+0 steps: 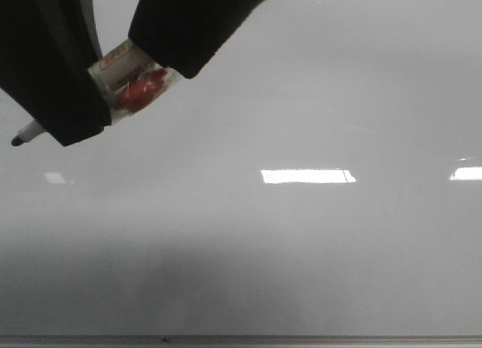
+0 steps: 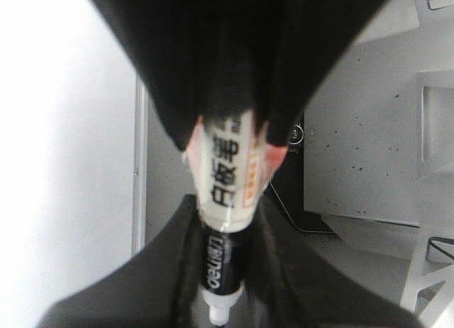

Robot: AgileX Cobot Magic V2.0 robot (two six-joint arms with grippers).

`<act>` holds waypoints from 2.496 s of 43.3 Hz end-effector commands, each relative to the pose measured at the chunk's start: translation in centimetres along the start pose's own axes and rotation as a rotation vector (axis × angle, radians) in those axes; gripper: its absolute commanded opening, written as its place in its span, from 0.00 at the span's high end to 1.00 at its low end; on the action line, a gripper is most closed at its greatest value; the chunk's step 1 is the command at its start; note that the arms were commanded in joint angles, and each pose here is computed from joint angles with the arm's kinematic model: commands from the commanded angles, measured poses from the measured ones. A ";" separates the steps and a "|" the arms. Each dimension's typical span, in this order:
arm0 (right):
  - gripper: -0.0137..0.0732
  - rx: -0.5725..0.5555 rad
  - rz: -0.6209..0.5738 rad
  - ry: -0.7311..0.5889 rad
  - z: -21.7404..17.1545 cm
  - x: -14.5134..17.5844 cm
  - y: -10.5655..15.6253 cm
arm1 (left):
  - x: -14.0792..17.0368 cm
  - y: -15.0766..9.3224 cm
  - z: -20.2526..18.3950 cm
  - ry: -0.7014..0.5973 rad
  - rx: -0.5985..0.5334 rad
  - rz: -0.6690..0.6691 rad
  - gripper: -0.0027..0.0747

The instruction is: Write number 8 on whiteboard

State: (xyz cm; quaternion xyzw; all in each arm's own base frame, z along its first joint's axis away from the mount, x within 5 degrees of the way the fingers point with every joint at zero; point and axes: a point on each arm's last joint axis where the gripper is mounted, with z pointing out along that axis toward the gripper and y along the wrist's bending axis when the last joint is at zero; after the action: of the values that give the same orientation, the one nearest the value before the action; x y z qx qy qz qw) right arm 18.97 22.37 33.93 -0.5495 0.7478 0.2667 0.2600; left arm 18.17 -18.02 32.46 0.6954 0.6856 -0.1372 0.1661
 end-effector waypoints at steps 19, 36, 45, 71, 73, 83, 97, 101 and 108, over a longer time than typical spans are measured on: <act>0.92 0.123 0.056 -0.098 -3.1 1.2 -1.4 | -1.6 0.5 -1.6 -0.156 -0.117 -0.088 0.11; 0.92 0.355 0.220 -0.164 -6.6 7.1 -3.1 | -1.5 0.5 -1.6 -0.155 -0.109 -0.145 0.51; 0.92 0.399 0.218 -0.200 -6.8 6.8 -3.5 | -0.4 1.1 -2.0 -0.189 -0.090 -0.251 0.99; 0.92 0.528 0.334 -0.333 -4.9 6.1 -7.4 | 9.9 -8.9 -5.7 -0.689 -0.684 -0.455 0.99; 0.92 0.538 0.359 -0.348 -4.6 6.0 -7.9 | 10.3 -10.1 -6.0 -0.742 -0.736 -0.442 0.99; 0.92 0.572 0.403 -0.378 -3.5 5.1 -10.2 | 11.6 -13.8 -6.4 -0.873 -0.859 -0.381 0.99; 0.92 0.618 0.415 -0.388 -2.0 4.0 -13.1 | 11.7 -14.1 -6.5 -0.883 -0.868 -0.372 0.99; 0.92 0.584 0.421 -0.359 -1.0 3.9 -13.6 | 11.7 -14.1 -6.5 -0.883 -0.868 -0.372 0.99; 0.92 0.492 0.420 -0.270 0.5 4.2 -13.9 | 11.7 -14.1 -6.5 -0.883 -0.868 -0.372 0.99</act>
State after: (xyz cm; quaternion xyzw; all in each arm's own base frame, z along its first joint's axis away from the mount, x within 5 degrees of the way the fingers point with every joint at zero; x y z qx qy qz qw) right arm 30.69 16.51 27.76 -0.2646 0.8564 0.2047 0.3934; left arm 3.98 -4.81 31.51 0.3439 0.6693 -0.1420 0.6432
